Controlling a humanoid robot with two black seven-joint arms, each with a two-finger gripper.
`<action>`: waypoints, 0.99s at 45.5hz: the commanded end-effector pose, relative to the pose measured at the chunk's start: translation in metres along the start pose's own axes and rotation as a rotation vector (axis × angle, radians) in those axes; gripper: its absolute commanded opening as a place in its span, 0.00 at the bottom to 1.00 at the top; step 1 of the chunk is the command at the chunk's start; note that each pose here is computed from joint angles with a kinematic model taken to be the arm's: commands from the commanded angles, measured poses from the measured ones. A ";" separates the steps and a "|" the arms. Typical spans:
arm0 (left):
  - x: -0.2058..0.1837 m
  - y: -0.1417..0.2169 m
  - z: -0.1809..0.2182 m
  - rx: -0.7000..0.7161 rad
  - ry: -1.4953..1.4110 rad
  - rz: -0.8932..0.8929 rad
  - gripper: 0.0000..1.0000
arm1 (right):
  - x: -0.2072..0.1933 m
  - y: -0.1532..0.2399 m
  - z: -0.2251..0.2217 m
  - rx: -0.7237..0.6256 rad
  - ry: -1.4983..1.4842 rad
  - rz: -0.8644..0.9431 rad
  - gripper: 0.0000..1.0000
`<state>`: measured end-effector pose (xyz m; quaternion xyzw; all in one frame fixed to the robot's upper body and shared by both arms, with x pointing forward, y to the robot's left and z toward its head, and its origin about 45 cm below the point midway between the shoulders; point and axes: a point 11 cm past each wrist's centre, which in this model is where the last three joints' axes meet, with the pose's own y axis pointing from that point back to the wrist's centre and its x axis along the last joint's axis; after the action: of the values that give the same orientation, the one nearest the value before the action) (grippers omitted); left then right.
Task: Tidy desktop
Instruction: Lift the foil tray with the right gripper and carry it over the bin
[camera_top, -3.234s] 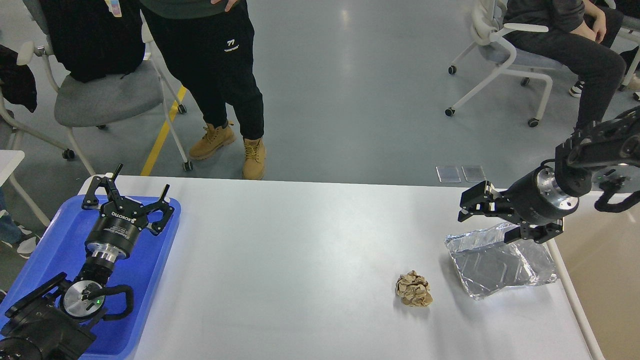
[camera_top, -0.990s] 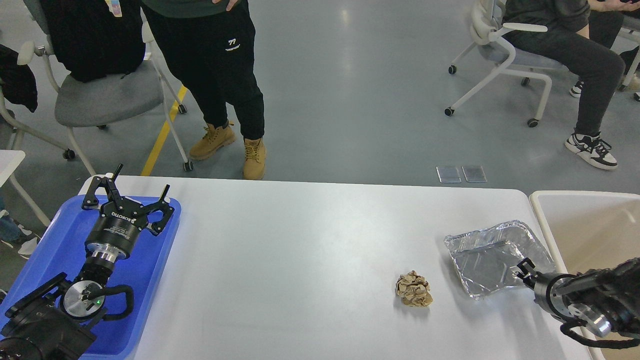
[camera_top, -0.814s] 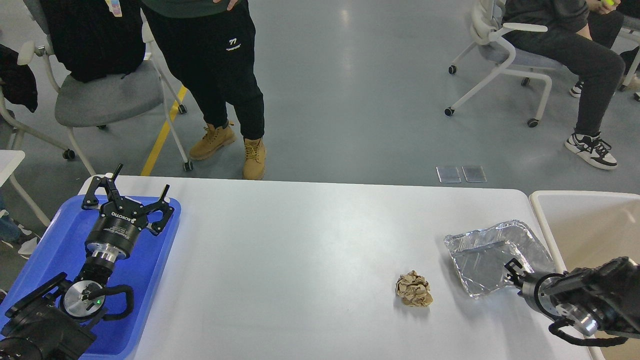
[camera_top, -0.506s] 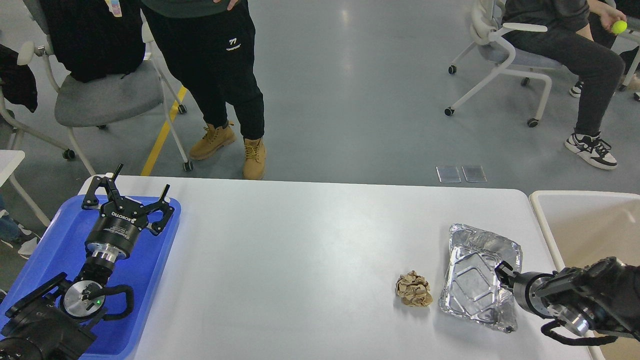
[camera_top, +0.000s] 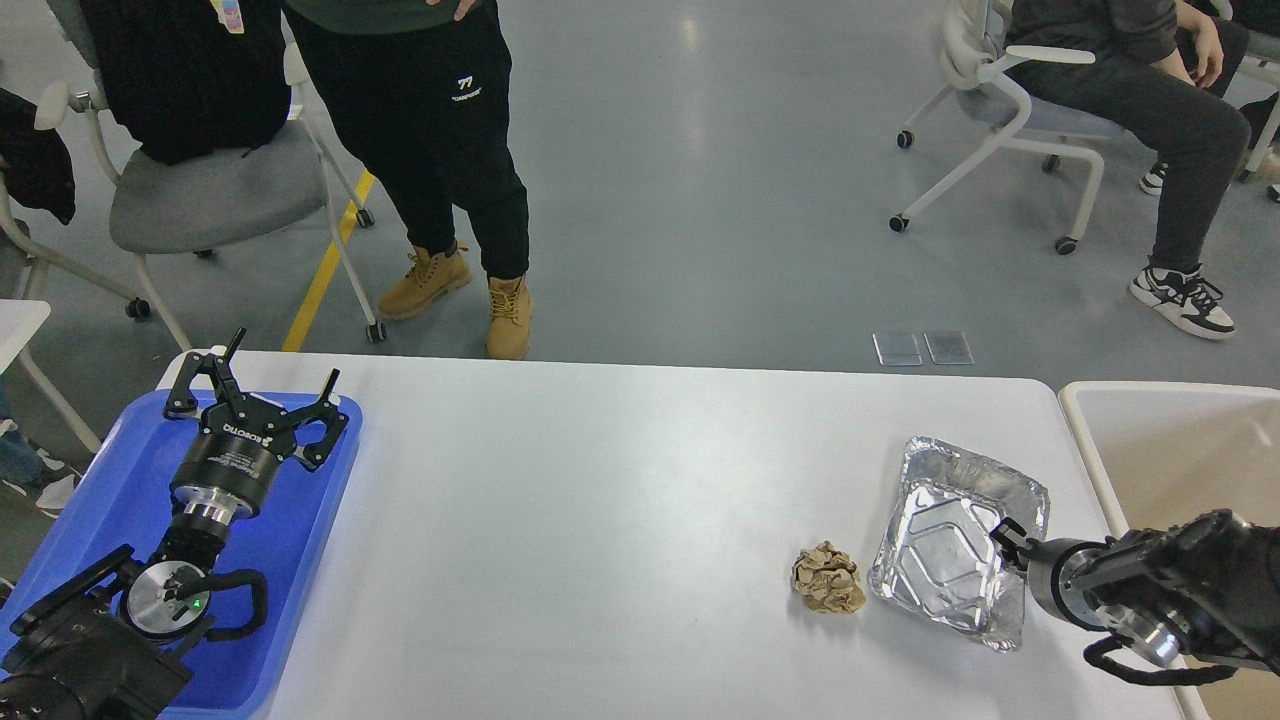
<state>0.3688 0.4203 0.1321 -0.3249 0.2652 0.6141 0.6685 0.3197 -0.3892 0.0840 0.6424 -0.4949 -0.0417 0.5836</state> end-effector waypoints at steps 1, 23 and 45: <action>0.000 0.000 -0.001 0.000 0.001 0.000 0.99 | 0.046 0.015 -0.003 0.010 0.061 0.055 0.00; 0.000 0.000 -0.001 0.000 0.001 0.000 0.99 | 0.125 0.121 -0.083 0.127 0.363 -0.093 0.00; 0.000 0.000 0.000 0.000 0.000 0.000 0.99 | 0.153 0.207 -0.160 0.213 0.541 -0.248 0.00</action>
<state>0.3688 0.4200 0.1319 -0.3249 0.2655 0.6141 0.6685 0.3783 -0.3653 0.3288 0.7294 -0.2927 0.1002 0.6102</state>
